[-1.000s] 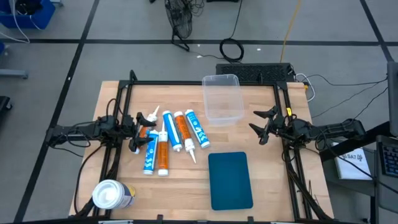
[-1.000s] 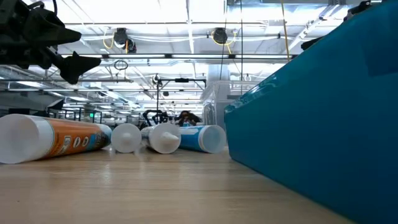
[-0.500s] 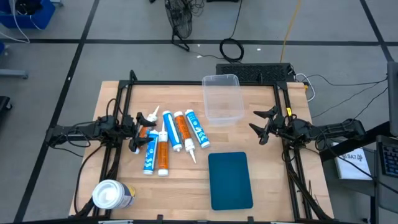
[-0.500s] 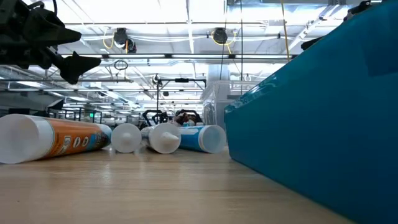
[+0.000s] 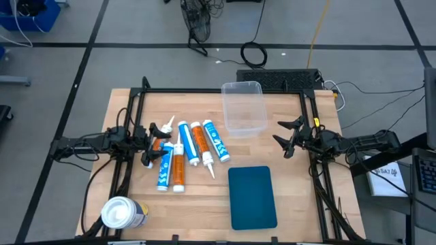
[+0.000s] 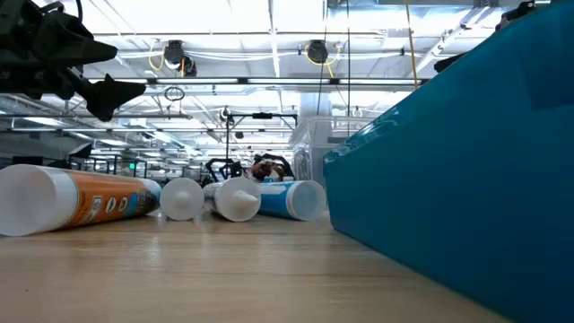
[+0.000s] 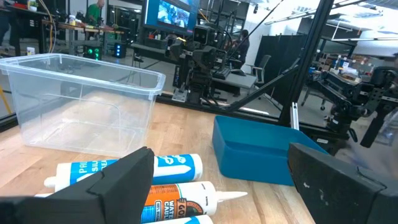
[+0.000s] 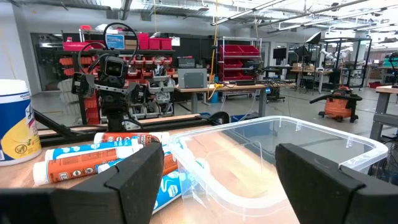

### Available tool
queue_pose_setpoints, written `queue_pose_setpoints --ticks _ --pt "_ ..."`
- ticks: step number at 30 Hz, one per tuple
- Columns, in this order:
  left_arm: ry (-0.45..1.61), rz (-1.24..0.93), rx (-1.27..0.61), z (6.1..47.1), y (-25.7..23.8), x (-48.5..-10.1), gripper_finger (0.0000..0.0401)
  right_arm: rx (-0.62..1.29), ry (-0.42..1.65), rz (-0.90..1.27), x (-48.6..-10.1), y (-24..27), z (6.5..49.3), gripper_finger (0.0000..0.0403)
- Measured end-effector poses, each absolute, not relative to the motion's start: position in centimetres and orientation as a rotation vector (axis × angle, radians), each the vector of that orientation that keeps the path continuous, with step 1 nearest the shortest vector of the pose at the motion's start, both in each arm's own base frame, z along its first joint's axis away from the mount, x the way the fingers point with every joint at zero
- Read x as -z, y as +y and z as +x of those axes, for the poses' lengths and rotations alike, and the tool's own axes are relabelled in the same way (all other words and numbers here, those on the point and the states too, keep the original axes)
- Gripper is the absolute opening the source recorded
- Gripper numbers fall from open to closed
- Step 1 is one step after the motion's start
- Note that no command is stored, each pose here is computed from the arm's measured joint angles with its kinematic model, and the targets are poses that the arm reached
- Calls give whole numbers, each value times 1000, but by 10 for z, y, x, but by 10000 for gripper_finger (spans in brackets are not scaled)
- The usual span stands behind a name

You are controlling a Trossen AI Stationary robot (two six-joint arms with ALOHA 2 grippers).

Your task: Sort silicone sealant tubes

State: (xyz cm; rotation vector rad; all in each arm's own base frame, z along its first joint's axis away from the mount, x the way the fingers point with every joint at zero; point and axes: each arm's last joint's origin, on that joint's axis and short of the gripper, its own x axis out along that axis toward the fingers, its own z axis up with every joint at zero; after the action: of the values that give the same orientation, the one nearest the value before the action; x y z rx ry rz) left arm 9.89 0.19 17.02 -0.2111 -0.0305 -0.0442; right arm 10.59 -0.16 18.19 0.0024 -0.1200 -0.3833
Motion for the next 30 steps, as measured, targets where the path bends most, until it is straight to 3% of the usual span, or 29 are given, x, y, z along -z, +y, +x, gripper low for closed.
queue_pose_setpoints --ticks 30 --pt "-30 -211 44 99 2 -170 361 379 -184 65 -187 -2 105 288"
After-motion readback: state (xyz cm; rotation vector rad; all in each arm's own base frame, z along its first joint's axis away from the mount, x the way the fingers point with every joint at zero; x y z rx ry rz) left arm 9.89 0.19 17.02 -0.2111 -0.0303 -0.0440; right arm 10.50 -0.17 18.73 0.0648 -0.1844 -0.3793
